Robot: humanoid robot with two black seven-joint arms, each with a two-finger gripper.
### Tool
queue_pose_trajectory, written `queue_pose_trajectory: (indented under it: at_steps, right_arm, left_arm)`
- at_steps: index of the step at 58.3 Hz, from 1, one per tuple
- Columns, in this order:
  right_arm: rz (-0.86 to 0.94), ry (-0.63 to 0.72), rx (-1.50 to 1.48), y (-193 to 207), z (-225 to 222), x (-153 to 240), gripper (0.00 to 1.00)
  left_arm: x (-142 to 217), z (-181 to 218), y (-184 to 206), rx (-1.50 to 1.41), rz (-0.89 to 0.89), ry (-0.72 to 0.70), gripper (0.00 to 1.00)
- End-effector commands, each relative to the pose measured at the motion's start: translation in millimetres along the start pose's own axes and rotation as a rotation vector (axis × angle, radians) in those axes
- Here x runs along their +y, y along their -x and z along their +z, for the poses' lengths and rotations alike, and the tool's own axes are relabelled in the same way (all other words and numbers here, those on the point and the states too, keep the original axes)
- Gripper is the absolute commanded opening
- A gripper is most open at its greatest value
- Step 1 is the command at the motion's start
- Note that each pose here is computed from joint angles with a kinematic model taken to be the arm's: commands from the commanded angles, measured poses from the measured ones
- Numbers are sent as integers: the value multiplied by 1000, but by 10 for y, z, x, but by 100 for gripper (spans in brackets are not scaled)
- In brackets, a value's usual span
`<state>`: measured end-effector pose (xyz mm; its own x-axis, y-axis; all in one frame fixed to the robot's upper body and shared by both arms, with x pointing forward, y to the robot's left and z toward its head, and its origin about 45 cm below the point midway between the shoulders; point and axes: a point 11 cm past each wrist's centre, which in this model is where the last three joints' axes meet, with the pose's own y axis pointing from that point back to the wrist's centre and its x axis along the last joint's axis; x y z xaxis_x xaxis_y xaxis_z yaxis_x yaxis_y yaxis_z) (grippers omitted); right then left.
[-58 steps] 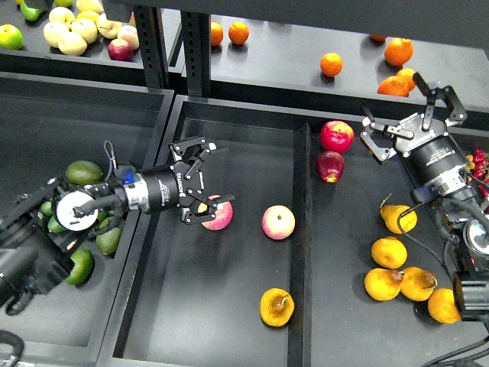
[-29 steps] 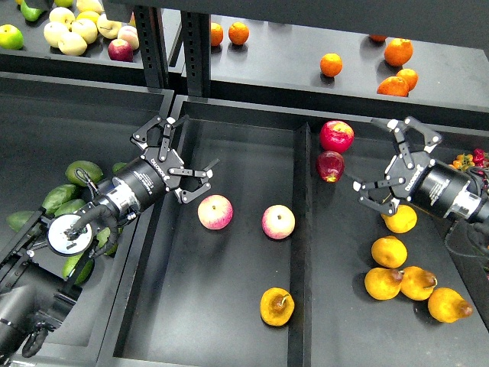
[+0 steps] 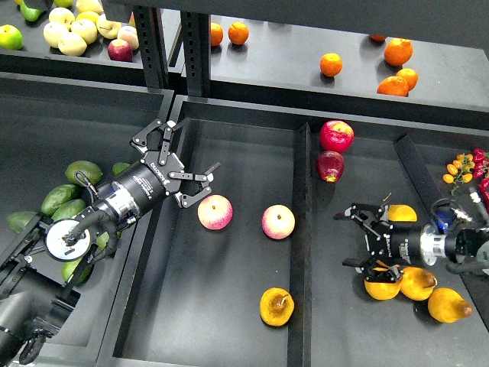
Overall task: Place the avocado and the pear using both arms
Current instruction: 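Move the right gripper down toward the cut yellow-orange pear, then lower the right gripper onto the pear and close it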
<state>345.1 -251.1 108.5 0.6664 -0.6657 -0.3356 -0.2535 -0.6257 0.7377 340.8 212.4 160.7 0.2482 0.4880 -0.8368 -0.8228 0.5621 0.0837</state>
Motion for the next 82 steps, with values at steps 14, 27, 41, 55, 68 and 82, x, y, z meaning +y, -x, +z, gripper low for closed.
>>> queue_pose_trajectory:
  at_steps: [14, 27, 41, 55, 68, 82]
  right_arm:
    - [-60, 143, 60, 309, 178, -563, 99]
    - [-66, 147, 43, 321, 223, -584, 99]
    - [-111, 215, 77, 518, 383, -764, 99]
    - [-122, 212, 76, 561, 384, -793, 99]
    - [-119, 213, 88, 553, 348, -786, 99]
    - [-104, 218, 89, 504, 353, -766, 91]
  left_arm:
    - [7, -13, -1, -1, -4, -2, 99]
    - [16, -34, -10, 1, -1, -6, 99]
    - [12, -68, -13, 3, 0, -16, 99]
    - [5, -91, -6, 2, -2, -23, 99]
    - [4, -89, -1, 2, -3, -23, 99]
    - [2, -94, 0, 2, -4, -25, 99]
